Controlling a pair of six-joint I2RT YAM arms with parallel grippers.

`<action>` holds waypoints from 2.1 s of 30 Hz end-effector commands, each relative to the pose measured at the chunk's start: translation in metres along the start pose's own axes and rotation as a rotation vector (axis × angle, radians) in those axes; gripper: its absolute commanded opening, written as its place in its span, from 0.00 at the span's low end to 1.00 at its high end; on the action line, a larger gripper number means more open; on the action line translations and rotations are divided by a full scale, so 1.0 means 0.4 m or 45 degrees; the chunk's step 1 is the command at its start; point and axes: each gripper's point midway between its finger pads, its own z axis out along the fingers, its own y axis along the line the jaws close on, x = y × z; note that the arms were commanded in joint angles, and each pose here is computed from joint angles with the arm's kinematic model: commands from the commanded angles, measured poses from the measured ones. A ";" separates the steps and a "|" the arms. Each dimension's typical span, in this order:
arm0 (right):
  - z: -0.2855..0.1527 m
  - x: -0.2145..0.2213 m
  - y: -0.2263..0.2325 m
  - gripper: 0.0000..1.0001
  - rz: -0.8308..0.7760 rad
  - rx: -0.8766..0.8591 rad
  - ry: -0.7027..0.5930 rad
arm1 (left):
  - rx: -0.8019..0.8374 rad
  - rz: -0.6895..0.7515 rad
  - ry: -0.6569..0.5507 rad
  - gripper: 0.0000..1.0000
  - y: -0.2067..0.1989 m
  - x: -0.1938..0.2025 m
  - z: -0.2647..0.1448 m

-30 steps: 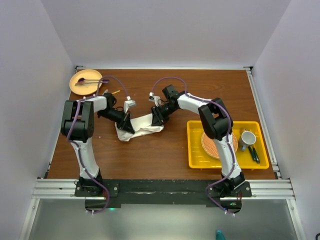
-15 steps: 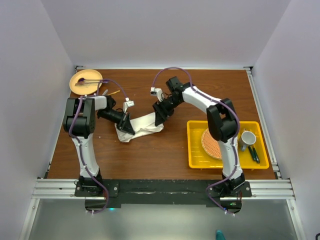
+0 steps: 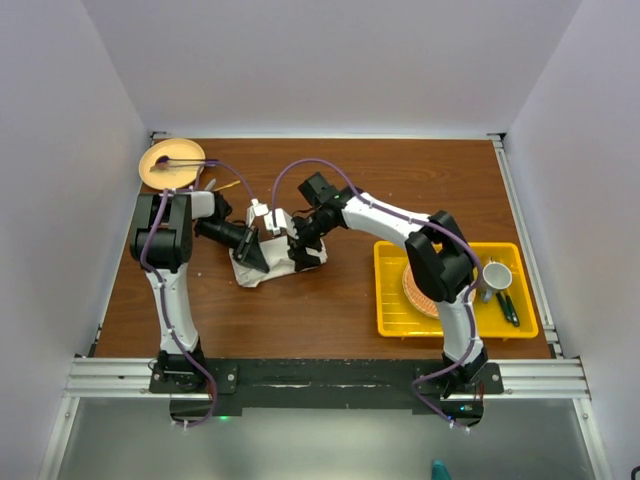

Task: Fold the napkin into a case and place the utensils inside
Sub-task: Fold the 2/3-rectangle-folded napkin at the center of the board.

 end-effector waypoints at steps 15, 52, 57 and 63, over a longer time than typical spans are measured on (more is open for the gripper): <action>0.085 -0.019 0.068 0.63 -0.197 -0.073 -0.015 | -0.047 0.012 0.109 0.00 0.023 0.079 0.003; 0.111 0.092 0.032 0.00 0.305 -0.254 0.076 | -0.779 1.065 -0.264 0.67 -0.188 -0.041 -0.243; 0.116 0.093 0.028 0.00 0.365 -0.278 0.066 | -0.895 1.266 -0.147 0.68 -0.175 0.038 -0.189; 0.119 0.097 0.022 0.00 0.424 -0.291 0.059 | -0.949 1.396 -0.091 0.86 -0.161 0.076 -0.138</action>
